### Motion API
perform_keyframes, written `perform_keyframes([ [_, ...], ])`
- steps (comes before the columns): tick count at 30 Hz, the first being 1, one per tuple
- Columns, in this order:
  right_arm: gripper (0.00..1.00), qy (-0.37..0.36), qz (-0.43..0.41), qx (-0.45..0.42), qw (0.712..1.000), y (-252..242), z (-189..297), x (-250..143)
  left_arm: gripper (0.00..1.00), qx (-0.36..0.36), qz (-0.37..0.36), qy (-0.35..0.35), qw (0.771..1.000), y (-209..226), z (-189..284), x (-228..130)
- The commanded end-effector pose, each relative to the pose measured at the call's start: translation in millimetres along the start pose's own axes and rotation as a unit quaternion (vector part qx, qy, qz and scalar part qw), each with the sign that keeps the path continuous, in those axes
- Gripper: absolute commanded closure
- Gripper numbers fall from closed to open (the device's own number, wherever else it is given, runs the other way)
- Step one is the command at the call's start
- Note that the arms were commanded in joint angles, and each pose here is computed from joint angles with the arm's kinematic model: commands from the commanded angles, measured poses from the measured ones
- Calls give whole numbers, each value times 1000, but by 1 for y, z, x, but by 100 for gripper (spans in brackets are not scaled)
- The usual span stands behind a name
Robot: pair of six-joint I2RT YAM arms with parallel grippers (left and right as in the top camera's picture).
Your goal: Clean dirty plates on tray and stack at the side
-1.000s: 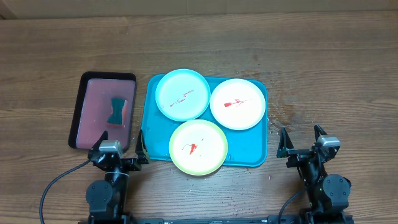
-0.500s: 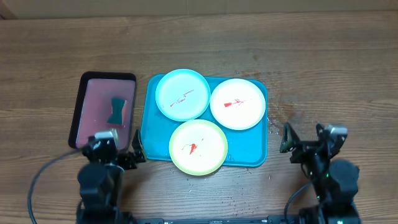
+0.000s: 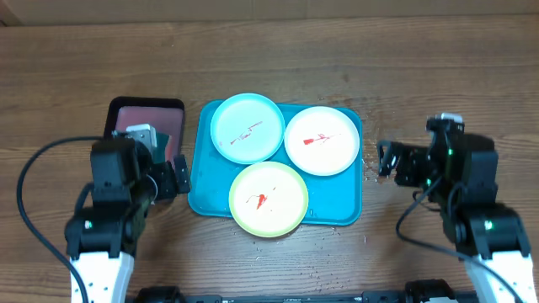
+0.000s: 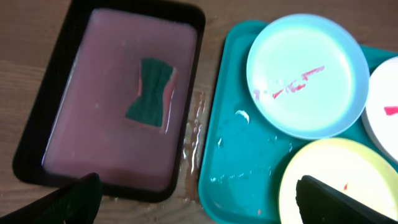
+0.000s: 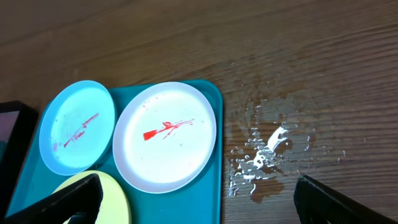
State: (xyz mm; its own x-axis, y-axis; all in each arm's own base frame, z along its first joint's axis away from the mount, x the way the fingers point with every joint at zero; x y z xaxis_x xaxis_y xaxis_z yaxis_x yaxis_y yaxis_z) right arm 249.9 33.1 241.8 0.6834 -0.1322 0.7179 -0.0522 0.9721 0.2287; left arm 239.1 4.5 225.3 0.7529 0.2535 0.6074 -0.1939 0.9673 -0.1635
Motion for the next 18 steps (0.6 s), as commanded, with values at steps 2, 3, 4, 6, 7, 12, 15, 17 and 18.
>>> perform_keyframes([
  [2, 0, 6, -3, 66, 998, 18, -1, 20, 0, -13, -9, 27, 1000, -7, -2, 5],
  [3, 0, 5, -2, 84, 996, 22, -3, 22, 0, -17, -9, 32, 999, -8, -4, 4],
  [4, 0, 3, -1, 98, 995, 26, -4, 23, 0, -18, -9, 35, 999, -9, -6, 4],
  [6, 0, 0, 1, 114, 994, 29, -5, 26, 0, -19, -9, 32, 999, -9, -7, 6],
  [7, 0, 0, 2, 116, 993, 30, -6, 26, 0, -20, -9, 27, 999, -9, -7, 8],
  [12, 0, 52, 28, 131, 990, 50, -25, 9, 0, 26, 1, -22, 999, 2, -9, 27],
  [15, 4, 97, 55, 131, 985, 67, -43, -9, 0, 42, 18, -23, 999, 10, -13, 32],
  [17, 7, 129, 74, 132, 980, 79, -55, -23, 5, 57, 26, -18, 998, 18, -17, 36],
  [18, 9, 149, 86, 129, 977, 85, -63, -32, 8, 66, 26, -13, 997, 21, -21, 38],
])
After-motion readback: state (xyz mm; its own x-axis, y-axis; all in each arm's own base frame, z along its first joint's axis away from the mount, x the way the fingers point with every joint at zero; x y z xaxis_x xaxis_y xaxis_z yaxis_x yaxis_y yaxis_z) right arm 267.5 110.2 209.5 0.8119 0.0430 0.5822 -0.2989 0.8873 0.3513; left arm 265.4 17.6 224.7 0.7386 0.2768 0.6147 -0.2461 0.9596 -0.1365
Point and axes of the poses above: each gripper's point midway between its finger pads, its own z axis back along the fingers, its own y axis along the line the jaws close on, x = y × z, the point moved 5 cm from there along z, back along the fingers, and after that the axes turned 6 degrees about z, right-handed, at the moved point
